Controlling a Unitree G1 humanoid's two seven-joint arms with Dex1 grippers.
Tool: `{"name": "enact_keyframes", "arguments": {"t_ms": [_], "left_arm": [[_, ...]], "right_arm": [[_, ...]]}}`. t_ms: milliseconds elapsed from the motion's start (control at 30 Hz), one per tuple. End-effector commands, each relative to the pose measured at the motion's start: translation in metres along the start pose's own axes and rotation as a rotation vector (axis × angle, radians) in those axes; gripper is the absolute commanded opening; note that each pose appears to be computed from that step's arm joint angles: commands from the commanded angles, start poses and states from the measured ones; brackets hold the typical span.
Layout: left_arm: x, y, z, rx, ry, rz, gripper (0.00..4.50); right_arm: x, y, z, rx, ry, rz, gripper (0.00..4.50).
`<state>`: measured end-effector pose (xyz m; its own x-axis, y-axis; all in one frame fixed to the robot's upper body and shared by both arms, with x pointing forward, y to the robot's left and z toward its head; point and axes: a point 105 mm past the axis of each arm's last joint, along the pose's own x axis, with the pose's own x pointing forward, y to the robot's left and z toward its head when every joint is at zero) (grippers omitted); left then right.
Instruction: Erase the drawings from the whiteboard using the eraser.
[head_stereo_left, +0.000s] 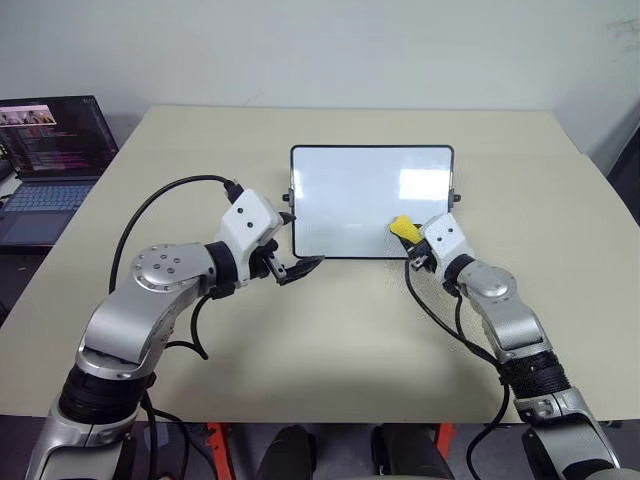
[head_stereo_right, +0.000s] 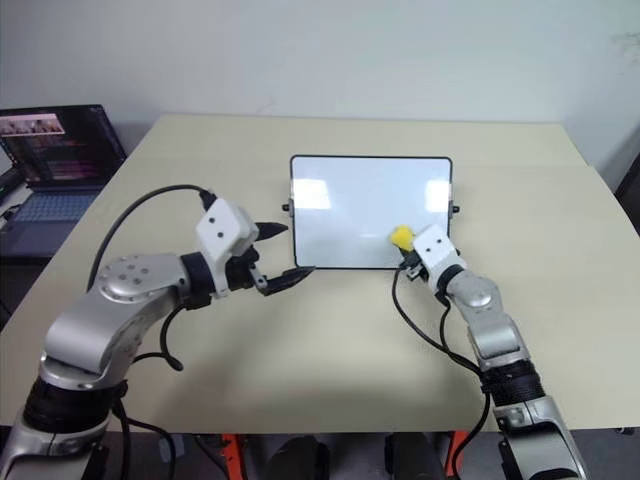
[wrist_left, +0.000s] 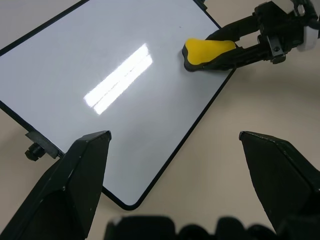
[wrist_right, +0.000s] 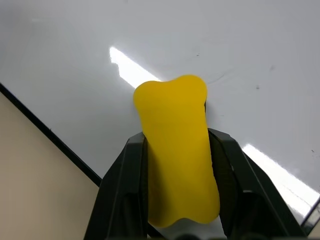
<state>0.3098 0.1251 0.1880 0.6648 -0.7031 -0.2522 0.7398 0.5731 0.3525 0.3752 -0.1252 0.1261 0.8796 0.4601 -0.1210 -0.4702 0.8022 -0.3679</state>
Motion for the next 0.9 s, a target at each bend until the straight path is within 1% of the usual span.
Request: {"name": "enact_keyframes", "arguments": {"t_ms": [33, 167, 300, 567, 700, 833, 900], "left_arm": [[-0.001, 0.002, 0.009, 0.032, -0.034, 0.014, 4.50], [0.000, 0.002, 0.010, 0.033, -0.036, 0.012, 4.50], [0.000, 0.001, 0.010, 0.032, -0.037, 0.009, 4.50], [0.002, -0.006, 0.007, 0.005, -0.047, -0.018, 4.50], [0.005, -0.015, 0.009, -0.062, -0.088, -0.052, 4.50], [0.008, -0.029, 0.003, -0.111, -0.103, -0.122, 4.50], [0.010, -0.034, 0.002, -0.121, -0.110, -0.154, 4.50]], "right_arm": [[-0.008, -0.007, 0.023, 0.039, -0.052, -0.021, 1.37], [-0.011, -0.010, 0.032, 0.075, -0.055, -0.038, 1.37], [-0.015, -0.013, 0.036, 0.095, -0.047, -0.051, 1.37], [-0.033, -0.030, 0.025, 0.153, 0.018, -0.124, 1.37], [-0.047, -0.044, 0.021, 0.162, 0.048, -0.181, 1.37], [-0.065, -0.065, 0.004, 0.162, 0.110, -0.298, 1.37], [-0.069, -0.069, -0.003, 0.169, 0.132, -0.331, 1.37]]}}
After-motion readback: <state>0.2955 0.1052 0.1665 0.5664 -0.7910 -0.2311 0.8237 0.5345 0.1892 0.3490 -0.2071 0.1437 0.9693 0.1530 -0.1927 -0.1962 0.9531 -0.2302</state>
